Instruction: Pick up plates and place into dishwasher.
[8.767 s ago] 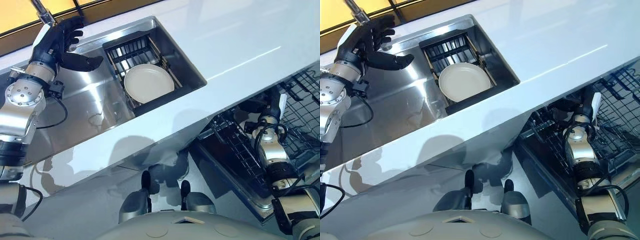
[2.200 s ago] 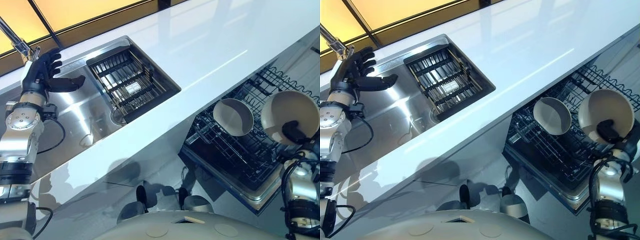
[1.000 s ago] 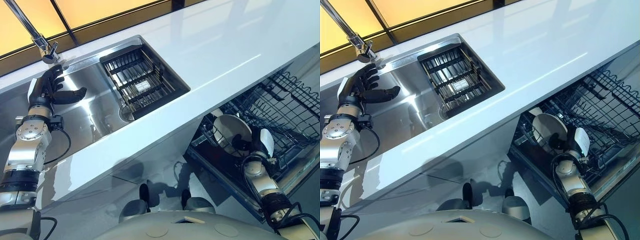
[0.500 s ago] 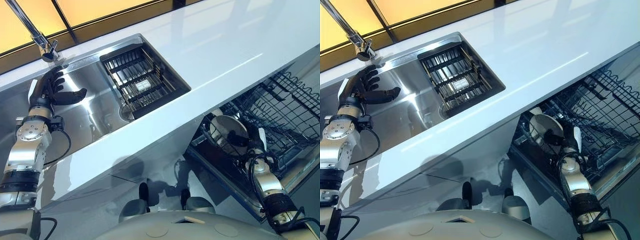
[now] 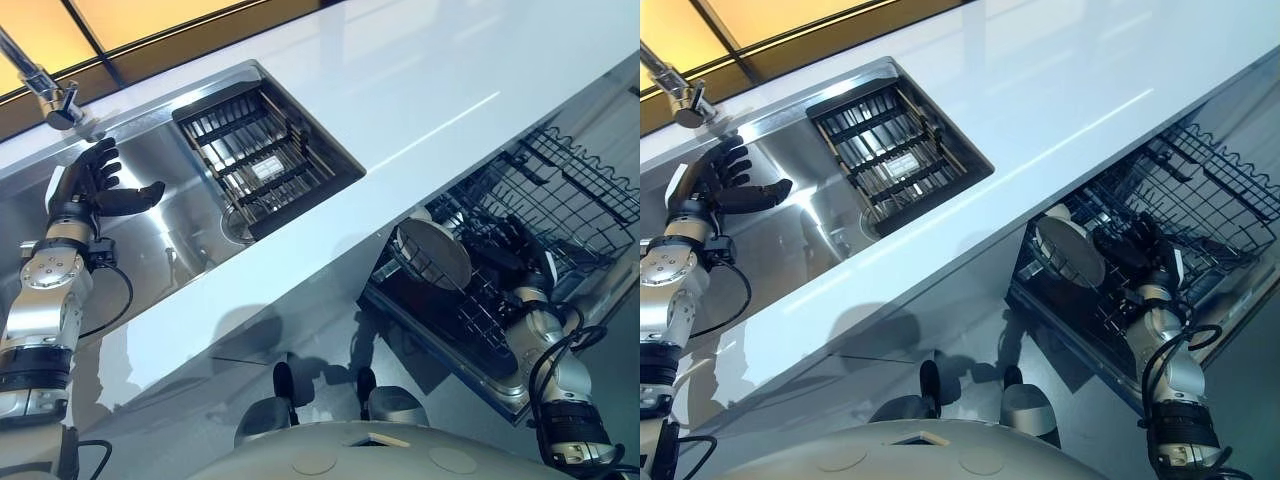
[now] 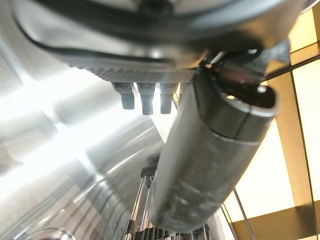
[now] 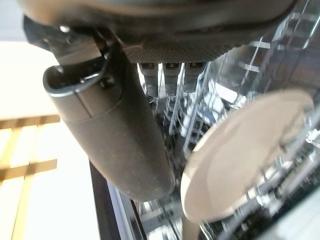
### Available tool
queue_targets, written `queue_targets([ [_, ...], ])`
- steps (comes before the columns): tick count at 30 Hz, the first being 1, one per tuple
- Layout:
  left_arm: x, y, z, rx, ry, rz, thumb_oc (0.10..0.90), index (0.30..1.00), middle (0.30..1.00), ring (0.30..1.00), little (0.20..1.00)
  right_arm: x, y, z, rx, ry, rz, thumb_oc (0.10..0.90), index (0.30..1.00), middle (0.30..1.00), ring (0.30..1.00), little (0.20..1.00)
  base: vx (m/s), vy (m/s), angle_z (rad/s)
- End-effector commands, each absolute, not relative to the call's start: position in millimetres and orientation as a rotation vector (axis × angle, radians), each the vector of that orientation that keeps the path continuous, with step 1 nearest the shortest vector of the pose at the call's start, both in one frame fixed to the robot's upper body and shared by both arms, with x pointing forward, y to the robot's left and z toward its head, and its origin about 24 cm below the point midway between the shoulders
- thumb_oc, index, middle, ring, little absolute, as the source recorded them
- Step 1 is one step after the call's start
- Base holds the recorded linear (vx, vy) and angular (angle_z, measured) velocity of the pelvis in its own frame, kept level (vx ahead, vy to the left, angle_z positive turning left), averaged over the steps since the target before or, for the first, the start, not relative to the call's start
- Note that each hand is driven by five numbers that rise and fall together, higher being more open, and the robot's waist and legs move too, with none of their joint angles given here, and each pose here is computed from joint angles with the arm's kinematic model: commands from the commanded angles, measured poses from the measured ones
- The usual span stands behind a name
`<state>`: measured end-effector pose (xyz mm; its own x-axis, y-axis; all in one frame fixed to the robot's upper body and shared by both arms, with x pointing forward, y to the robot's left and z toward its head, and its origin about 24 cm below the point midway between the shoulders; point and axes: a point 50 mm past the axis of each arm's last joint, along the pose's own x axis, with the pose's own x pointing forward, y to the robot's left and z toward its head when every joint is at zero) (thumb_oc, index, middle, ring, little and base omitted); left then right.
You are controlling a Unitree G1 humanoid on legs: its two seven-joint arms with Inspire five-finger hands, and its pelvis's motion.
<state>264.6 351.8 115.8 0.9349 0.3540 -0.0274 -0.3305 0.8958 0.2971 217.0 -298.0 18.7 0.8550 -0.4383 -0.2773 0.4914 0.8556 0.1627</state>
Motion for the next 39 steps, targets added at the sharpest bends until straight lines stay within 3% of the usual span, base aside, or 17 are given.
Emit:
queue_targets([
  [1, 268.3, 371.9, 179.8, 0.33, -0.189, 0.42, 0.8, 0.9, 0.9, 0.9, 0.9, 229.9, -297.3, 80.2, 0.325, -0.135, -0.435, 0.8, 0.9, 0.9, 0.9, 0.9, -0.02, -0.044, -0.13],
  [8, 269.9, 374.6, 179.2, 0.321, -0.183, 0.434, 0.8, 0.9, 0.9, 0.9, 0.9, 217.3, -310.6, 84.6, 0.229, -0.253, -0.661, 0.8, 0.9, 0.9, 0.9, 0.9, -0.01, -0.048, -0.11],
  [17, 283.0, 369.4, 185.2, 0.325, -0.171, 0.412, 0.8, 0.9, 0.9, 0.9, 0.9, 215.0, -322.8, 33.2, 0.137, -0.046, -0.798, 0.8, 0.9, 0.9, 0.9, 0.9, 0.01, -0.069, -0.07],
  [30, 303.8, 349.1, 209.4, 0.309, -0.223, 0.375, 0.8, 0.9, 0.9, 0.9, 0.9, 224.8, -342.2, 8.4, 0.099, 0.125, -0.912, 0.8, 0.9, 0.9, 0.9, 0.9, -0.04, -0.059, 0.1],
  [34, 309.0, 342.9, 219.5, 0.311, -0.252, 0.365, 0.8, 0.9, 0.9, 0.9, 0.9, 232.6, -345.1, 4.2, 0.259, 0.133, -0.904, 0.8, 0.9, 0.9, 0.9, 0.9, -0.07, -0.057, 0.12],
  [39, 314.2, 338.9, 233.2, 0.317, -0.279, 0.353, 0.8, 0.9, 0.9, 0.9, 0.9, 261.5, -319.5, 12.2, 0.674, -0.011, -0.639, 0.8, 0.9, 0.9, 0.9, 0.9, -0.03, -0.04, 0.12],
])
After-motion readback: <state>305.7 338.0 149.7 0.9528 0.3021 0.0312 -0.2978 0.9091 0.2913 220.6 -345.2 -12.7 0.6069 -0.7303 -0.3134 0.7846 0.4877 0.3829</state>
